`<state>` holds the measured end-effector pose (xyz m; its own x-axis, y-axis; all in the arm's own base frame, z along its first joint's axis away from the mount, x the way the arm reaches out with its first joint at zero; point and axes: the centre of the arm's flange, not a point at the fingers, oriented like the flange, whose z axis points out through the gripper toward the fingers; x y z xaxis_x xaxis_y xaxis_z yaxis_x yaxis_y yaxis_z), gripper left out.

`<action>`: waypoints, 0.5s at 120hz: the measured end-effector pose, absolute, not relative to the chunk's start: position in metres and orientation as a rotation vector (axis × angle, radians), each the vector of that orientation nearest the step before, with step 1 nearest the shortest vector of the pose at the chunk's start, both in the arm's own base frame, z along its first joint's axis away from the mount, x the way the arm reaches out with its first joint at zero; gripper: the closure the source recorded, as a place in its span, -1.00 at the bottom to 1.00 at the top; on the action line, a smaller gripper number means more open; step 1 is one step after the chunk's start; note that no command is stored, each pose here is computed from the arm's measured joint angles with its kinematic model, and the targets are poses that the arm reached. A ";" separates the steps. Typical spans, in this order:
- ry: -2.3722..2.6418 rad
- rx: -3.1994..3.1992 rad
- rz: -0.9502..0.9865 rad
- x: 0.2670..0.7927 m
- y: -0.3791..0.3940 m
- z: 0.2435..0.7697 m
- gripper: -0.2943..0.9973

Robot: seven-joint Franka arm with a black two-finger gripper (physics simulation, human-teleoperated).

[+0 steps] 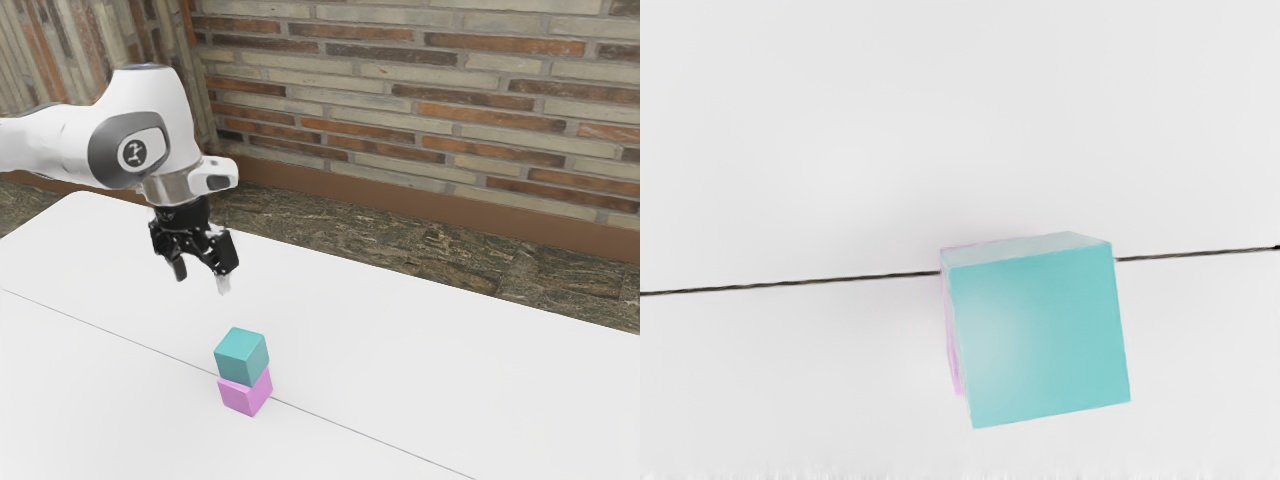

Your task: Pick up the blue block with one arm, and put the blue block on the table with one arm

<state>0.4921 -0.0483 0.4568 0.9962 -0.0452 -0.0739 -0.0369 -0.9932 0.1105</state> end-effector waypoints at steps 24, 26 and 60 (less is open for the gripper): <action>-0.012 3.000 -0.094 0.481 -0.077 0.430 -0.54; 0.000 2.999 -0.101 0.480 -0.077 0.426 -0.54; 0.121 3.027 -0.118 0.477 -0.075 0.393 -0.54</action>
